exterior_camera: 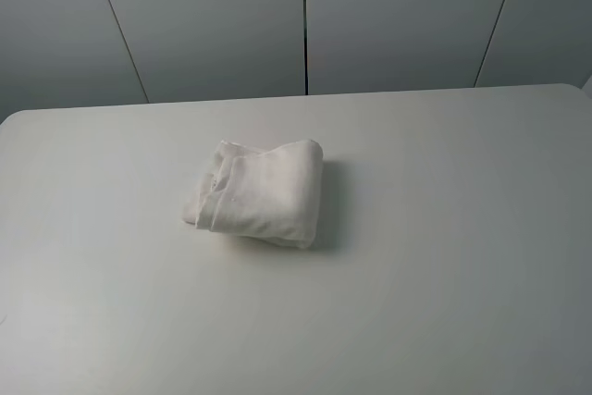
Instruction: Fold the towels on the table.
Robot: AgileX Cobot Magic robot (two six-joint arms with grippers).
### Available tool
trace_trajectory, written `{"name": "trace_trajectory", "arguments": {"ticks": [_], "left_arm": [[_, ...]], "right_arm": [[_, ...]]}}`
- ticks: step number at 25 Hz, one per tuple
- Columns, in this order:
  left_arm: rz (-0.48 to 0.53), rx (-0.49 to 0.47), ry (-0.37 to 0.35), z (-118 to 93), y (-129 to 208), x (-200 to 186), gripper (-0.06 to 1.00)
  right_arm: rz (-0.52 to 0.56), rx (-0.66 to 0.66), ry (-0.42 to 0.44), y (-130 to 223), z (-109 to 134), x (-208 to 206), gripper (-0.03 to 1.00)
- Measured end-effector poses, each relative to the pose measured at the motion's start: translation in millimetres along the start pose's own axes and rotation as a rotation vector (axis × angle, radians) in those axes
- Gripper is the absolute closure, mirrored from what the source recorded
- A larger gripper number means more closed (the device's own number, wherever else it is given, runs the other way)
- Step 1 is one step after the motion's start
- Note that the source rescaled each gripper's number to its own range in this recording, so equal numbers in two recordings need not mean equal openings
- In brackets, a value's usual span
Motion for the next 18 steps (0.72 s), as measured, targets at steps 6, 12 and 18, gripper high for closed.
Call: {"name": "trace_trajectory", "arguments": {"ticks": [6,12,18], "left_arm": [[0.007,-0.041,-0.077,0.1,0.1,-0.1,-0.04],[0.007,-0.043,-0.081,0.1,0.1,-0.1,-0.04],[0.007,-0.043,-0.081,0.1,0.1,-0.1,-0.04]], "right_arm": [[-0.014,0.059,0.109,-0.3,-0.2,0.5,-0.03],[-0.012,0.052,0.097,-0.3,-0.2,0.5,-0.03],[-0.012,0.051,0.098,-0.3,-0.3,0.4,-0.03]]}}
Point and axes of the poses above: a point on each arm's last joint axis where the gripper is mounted, x pointing out along that axis toward the gripper, z along the wrist's bending axis when the last joint is at zero, y = z × x, the point moved 1 cm from there along x, pointing out along that axis toward the gripper, and after that the axes turned 5 degrees about x, right-handed, at the moved point
